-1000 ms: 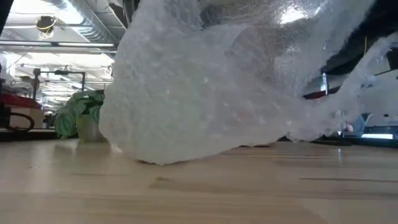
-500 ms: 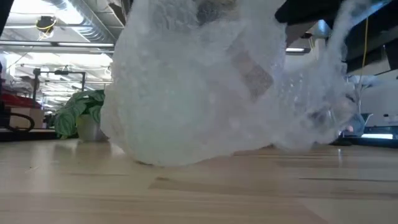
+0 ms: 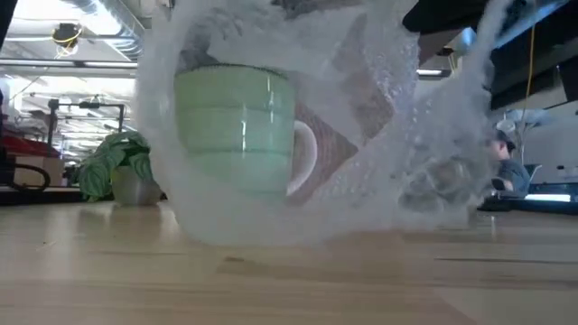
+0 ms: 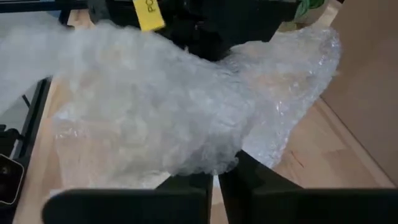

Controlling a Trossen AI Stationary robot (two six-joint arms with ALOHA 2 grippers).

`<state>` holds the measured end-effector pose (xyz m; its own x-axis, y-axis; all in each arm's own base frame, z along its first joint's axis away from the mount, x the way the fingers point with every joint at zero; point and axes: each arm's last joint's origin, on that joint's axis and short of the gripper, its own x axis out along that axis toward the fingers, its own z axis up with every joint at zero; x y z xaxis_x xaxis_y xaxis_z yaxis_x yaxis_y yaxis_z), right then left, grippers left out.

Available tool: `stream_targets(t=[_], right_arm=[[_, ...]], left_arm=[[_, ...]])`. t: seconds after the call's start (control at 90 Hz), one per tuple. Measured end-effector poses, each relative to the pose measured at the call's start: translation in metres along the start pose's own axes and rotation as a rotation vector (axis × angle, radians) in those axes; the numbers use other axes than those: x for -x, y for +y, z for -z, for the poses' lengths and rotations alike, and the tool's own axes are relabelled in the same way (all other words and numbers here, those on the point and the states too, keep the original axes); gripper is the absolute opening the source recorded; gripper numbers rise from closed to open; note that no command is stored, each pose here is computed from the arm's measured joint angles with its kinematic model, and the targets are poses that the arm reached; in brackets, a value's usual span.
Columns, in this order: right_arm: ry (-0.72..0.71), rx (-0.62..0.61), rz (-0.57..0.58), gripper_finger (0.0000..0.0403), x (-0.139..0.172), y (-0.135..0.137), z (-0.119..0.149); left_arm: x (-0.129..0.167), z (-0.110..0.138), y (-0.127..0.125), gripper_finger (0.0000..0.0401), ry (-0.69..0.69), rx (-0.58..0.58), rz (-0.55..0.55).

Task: Wrap mug
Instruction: Wrap the green mug in bubble wrap

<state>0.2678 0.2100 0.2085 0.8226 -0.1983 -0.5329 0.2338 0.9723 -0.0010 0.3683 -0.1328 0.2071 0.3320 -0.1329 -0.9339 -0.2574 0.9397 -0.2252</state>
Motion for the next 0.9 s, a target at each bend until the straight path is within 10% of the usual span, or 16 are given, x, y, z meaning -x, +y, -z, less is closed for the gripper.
stream_targets(t=[0.9], right_arm=[[0.043,-0.006,-0.016,0.0,-0.007,-0.006,-0.003]], left_arm=[[0.058,0.006,-0.004,0.0068,-0.103,0.009,0.045]])
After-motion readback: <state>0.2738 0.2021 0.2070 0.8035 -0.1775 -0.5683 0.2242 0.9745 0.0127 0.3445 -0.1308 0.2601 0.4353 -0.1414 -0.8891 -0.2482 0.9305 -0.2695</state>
